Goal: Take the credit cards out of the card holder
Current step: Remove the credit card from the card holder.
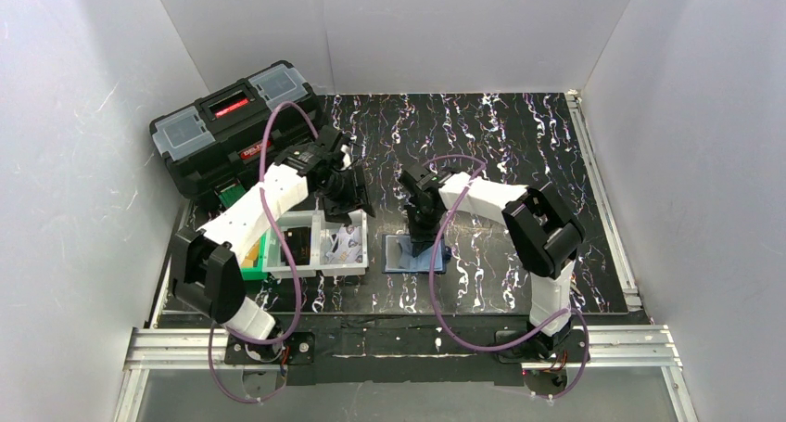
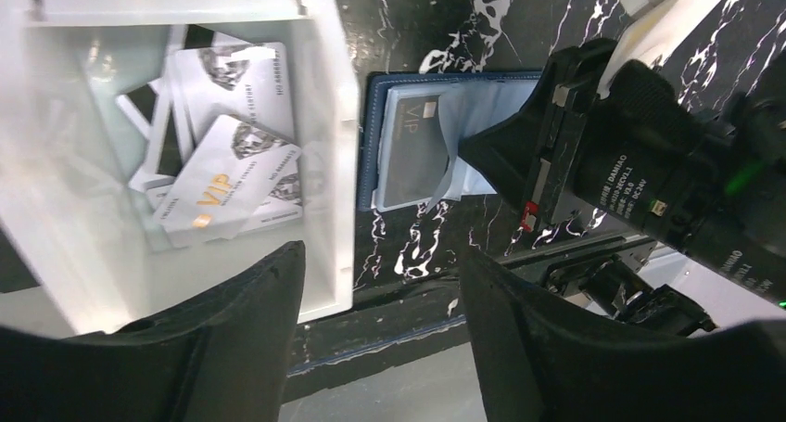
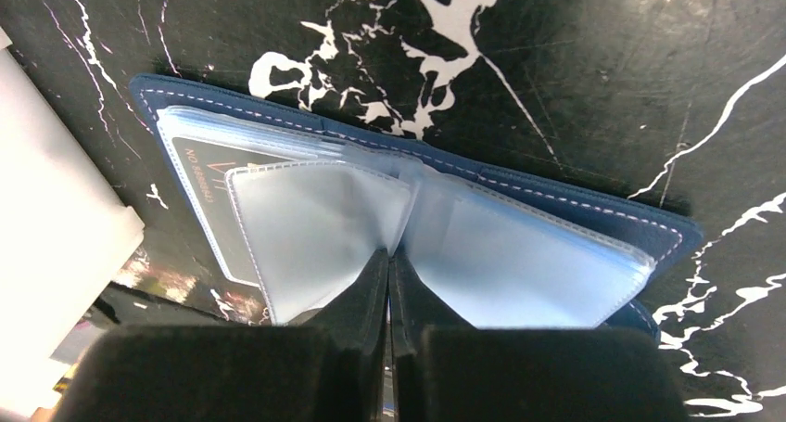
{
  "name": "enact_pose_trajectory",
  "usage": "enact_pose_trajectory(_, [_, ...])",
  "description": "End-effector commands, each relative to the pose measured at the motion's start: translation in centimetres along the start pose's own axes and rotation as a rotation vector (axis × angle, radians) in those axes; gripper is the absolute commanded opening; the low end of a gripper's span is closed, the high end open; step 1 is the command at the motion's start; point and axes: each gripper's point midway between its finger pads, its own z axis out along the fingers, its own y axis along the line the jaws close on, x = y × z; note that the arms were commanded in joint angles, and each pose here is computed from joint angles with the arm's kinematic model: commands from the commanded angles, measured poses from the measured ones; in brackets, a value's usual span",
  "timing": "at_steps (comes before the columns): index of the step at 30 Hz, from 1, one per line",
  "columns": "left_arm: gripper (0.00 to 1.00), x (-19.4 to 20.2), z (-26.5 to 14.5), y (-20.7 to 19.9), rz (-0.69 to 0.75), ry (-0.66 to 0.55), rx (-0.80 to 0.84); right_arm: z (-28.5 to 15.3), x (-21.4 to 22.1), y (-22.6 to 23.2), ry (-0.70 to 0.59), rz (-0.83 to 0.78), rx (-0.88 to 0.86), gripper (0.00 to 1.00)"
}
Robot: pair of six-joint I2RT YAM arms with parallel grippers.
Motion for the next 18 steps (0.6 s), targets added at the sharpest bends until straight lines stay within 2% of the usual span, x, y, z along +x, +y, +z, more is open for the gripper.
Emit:
enact_pose_trajectory(1, [0.56, 0.6, 0.3, -2.6, 0.046, 0.02, 0.031, 1.3, 0.7, -1.9, 0.022, 0.002, -0.015, 0.05])
enact_pose_trajectory(7, [0.48, 2.6, 3.3, -4.7, 0.119, 0.095, 0.02, 1.3, 0.7, -2.4, 0.028, 0.044, -0.096, 0.04])
enact_pose_trajectory(18, [0.46, 5.8, 9.0, -5.4, 0.192, 0.235, -0.029, 1.5, 0.6, -3.3, 0.025, 0.073, -0.16, 0.04])
